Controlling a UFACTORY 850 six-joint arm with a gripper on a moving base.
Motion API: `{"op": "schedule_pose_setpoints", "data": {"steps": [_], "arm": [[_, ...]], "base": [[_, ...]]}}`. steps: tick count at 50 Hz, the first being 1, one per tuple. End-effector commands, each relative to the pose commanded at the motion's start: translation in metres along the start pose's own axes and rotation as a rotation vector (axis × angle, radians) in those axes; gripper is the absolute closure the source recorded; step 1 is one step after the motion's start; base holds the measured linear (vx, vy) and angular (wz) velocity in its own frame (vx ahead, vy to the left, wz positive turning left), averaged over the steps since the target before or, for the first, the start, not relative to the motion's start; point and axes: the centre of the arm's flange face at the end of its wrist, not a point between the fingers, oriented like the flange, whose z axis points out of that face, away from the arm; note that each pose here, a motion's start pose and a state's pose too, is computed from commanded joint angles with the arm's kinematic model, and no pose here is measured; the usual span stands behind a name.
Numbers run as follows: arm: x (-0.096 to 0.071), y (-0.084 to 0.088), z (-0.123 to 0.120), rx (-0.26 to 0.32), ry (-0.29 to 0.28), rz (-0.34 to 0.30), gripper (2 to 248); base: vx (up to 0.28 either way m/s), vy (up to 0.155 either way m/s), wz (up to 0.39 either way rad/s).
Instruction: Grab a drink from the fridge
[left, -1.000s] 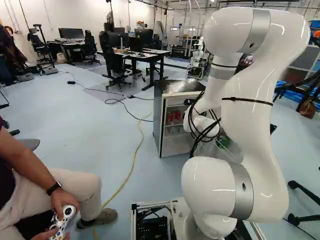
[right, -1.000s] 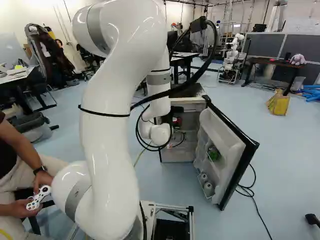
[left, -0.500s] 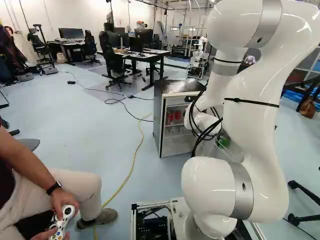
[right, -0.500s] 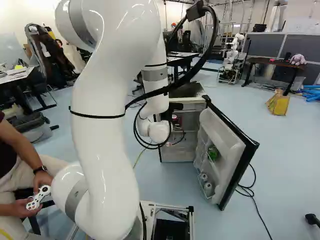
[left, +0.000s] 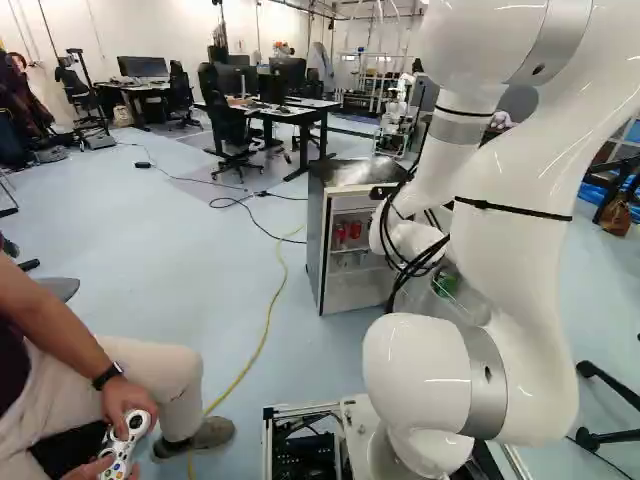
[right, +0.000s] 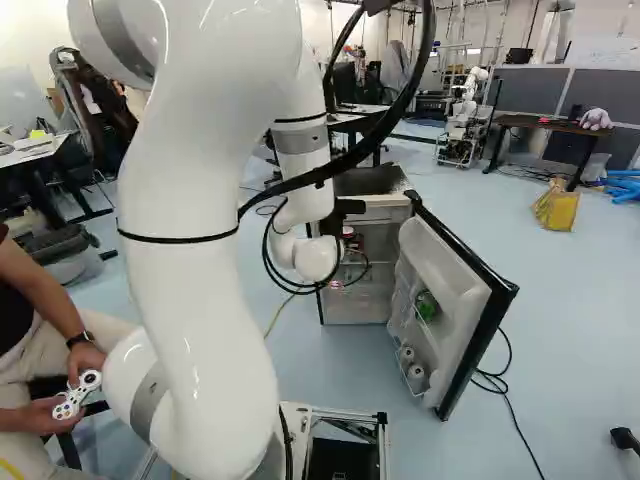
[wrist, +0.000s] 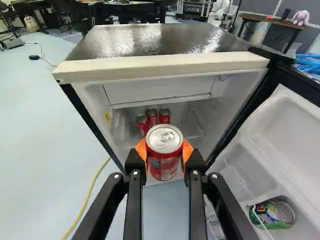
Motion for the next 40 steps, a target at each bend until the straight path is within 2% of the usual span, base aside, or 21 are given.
{"op": "schedule_pose_setpoints", "data": {"steps": [40], "arm": [[0.026, -0.001, -0.013, -0.005, -0.072, -0.023, 162]], "base": [[0.000, 0.000, 0.000]]}}
